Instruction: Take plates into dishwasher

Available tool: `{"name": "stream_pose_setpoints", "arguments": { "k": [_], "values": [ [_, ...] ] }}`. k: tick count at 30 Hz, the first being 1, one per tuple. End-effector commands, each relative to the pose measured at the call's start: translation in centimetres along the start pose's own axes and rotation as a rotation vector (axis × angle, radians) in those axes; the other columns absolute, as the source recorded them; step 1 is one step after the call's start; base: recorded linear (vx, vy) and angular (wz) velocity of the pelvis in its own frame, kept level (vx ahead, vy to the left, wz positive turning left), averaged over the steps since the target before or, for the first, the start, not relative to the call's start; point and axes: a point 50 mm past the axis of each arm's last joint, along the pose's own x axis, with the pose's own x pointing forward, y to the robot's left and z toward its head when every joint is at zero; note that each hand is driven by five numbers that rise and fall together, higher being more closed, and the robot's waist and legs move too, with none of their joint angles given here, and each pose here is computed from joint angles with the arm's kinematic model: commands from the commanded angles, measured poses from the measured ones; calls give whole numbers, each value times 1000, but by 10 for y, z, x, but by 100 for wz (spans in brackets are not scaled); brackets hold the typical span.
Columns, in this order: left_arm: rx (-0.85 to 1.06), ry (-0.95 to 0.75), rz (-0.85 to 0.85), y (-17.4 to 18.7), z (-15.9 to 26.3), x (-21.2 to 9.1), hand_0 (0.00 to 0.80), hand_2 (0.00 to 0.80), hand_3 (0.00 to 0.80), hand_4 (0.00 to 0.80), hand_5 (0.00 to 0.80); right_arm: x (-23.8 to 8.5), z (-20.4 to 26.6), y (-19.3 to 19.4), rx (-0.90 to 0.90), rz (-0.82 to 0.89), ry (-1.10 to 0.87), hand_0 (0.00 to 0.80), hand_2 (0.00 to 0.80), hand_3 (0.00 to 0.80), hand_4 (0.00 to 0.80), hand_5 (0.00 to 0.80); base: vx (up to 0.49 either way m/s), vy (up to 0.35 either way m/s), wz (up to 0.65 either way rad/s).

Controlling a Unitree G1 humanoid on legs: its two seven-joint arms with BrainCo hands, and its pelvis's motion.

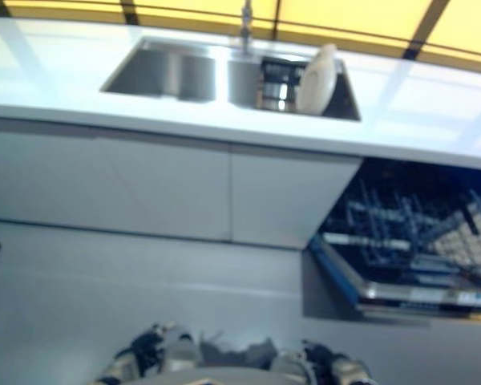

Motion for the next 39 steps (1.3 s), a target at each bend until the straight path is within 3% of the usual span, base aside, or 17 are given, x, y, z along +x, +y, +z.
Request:
{"name": "stream_pose_setpoints", "arguments": {
  "k": [1, 13, 19, 26, 39],
  "values": [
    [36, -16, -58, -23, 3, 3, 0, 0, 0, 0, 0, -2, 21, -13, -44, -7, -79, 0, 0, 0, 0, 0, 114, 47, 1],
    [168, -12, -58, -16, 14, 4, 0, 0, 0, 0, 0, -1, 31, -12, 48, -2, -146, 0, 0, 0, 0, 0, 157, 155, 12],
    [100, -61, -64, -23, 34, 7, 0, 0, 0, 0, 0, -3, 32, -16, -3, -10, -184, 0, 0, 0, 0, 0, 198, -164, 14],
    [-1, -14, -10, -16, 13, 4, 0, 0, 0, 0, 0, -1, 30, -12, -84, 7, -112, 0, 0, 0, 0, 0, 257, -195, 4],
    [128, 20, -44, -16, -5, 1, 0, 0, 0, 0, 0, -2, 28, -10, 3, 60, -153, 0, 0, 0, 0, 0, 213, -109, -1]
  ]
}}
